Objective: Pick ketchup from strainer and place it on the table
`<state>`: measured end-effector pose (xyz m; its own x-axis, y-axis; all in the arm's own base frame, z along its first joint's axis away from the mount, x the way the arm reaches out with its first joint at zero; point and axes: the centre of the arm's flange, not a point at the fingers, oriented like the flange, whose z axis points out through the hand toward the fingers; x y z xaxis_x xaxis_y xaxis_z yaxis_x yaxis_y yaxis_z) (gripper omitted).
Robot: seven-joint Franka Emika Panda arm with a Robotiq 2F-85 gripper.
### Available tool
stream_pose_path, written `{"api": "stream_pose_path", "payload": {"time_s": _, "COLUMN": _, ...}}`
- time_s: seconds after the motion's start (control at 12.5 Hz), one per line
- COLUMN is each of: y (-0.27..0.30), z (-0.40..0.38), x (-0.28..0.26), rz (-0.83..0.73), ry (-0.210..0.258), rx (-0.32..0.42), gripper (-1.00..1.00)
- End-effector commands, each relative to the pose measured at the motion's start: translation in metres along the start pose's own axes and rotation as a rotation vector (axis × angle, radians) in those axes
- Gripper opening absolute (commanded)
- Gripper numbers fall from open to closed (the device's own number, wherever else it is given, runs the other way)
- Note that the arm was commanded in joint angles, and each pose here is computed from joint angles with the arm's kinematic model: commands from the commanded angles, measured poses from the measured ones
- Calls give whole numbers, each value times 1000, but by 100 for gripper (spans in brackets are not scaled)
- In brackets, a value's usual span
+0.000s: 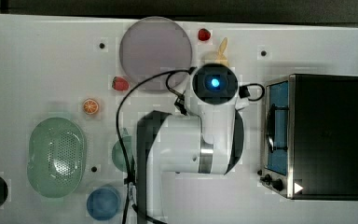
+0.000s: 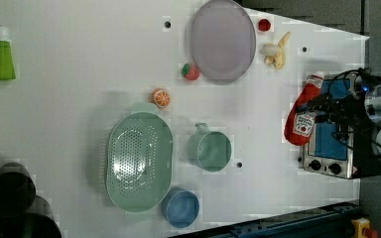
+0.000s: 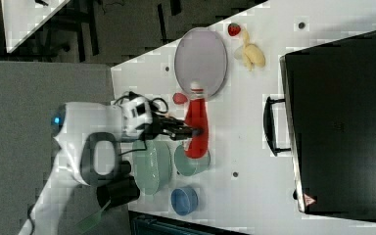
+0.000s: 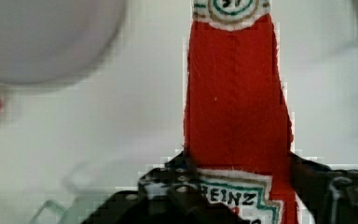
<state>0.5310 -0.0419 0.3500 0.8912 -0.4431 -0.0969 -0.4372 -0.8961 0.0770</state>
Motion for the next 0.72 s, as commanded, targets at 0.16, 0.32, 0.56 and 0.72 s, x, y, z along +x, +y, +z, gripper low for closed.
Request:
{"api": "stream_pose_path", "payload": {"time_s": 0.16, "y": -23, "z": 44, "x": -28, "rz": -107, "ry": 43, "rx": 25, "gripper": 18}}
{"api": "stream_pose_path", "payload": {"time_s": 0.32, "y": -16, "z": 74, "x": -31, "rz": -97, "ry": 59, "rx": 36, "gripper": 18}}
{"api": "stream_pose_path", "payload": {"time_s": 0.56, "y": -17, "z": 121, "x": -32, "rz": -97, "ry": 33, "rx": 33, "gripper": 24}}
{"api": "stream_pose_path", "payload": {"time_s": 0.72, "y": -18, "z": 140, "x": -30, "rz": -97, "ry": 37, "rx": 38, "gripper": 65}}
